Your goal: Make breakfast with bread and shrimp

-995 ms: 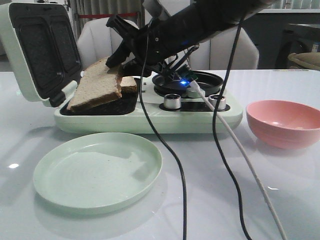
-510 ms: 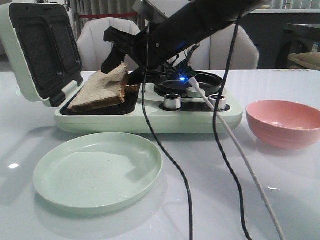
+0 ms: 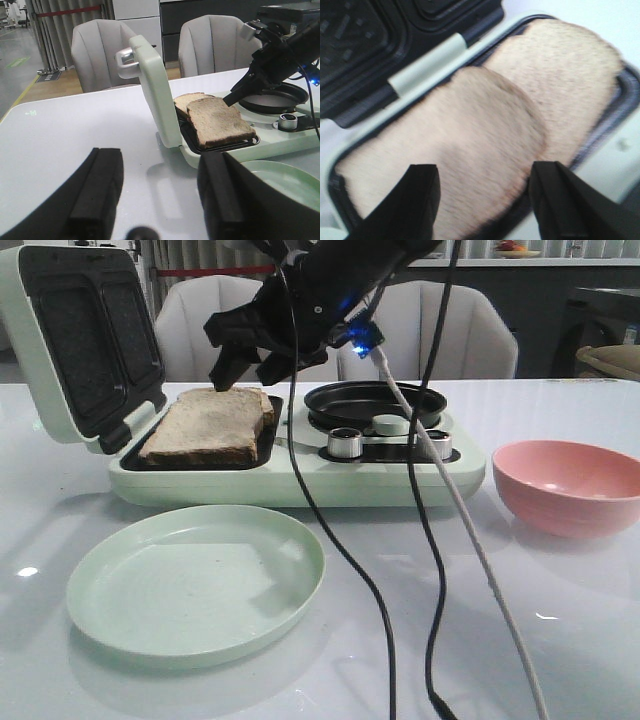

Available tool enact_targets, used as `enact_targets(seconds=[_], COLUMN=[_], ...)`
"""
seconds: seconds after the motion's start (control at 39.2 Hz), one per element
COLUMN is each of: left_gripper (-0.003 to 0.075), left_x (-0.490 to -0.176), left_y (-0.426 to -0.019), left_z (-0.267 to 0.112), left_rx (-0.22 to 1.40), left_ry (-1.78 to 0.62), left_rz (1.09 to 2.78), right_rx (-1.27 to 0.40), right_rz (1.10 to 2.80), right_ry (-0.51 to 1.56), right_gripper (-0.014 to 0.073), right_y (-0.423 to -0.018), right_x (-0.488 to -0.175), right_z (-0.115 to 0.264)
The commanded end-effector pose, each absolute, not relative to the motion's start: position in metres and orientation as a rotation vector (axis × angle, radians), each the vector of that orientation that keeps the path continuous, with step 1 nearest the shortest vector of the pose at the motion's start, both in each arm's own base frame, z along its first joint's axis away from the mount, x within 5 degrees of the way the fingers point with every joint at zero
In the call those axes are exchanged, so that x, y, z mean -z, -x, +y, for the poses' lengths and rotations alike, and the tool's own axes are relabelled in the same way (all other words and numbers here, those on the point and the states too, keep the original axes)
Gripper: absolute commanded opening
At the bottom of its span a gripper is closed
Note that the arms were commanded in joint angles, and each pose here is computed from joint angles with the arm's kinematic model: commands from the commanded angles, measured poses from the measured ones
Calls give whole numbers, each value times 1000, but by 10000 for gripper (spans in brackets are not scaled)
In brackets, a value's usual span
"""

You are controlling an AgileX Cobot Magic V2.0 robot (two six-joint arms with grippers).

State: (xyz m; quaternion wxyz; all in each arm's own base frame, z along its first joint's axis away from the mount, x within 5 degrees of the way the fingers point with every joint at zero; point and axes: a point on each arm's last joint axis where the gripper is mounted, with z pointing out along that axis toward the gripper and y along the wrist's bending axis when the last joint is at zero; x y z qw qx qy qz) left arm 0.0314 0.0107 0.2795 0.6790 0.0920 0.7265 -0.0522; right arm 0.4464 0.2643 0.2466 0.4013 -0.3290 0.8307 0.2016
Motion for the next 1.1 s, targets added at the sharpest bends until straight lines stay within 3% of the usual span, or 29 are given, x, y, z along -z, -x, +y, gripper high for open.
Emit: enact_targets(seconds=[0.0, 0.2, 0.48, 0.71, 1.07], left_gripper=[403, 403, 403, 403, 403], left_x=[-293, -293, -293, -293, -293], left_y=[-29, -29, -29, -29, -29], left_z=[9, 9, 9, 9, 9], left_rx=[150, 150, 150, 150, 150], left_ry=[-222, -222, -222, -222, -222], left_rz=[1540, 1540, 1540, 1540, 1540], right_rx=[-367, -198, -324, -295, -228], right_rz=[1942, 1927, 1949, 1985, 1923], right_ry=[805, 797, 458, 365, 247], right_gripper=[496, 496, 496, 496, 496], right_y=[-442, -434, -421, -399, -329], right_x=[-313, -341, -400, -438, -457], right_z=[250, 233, 183, 130, 74])
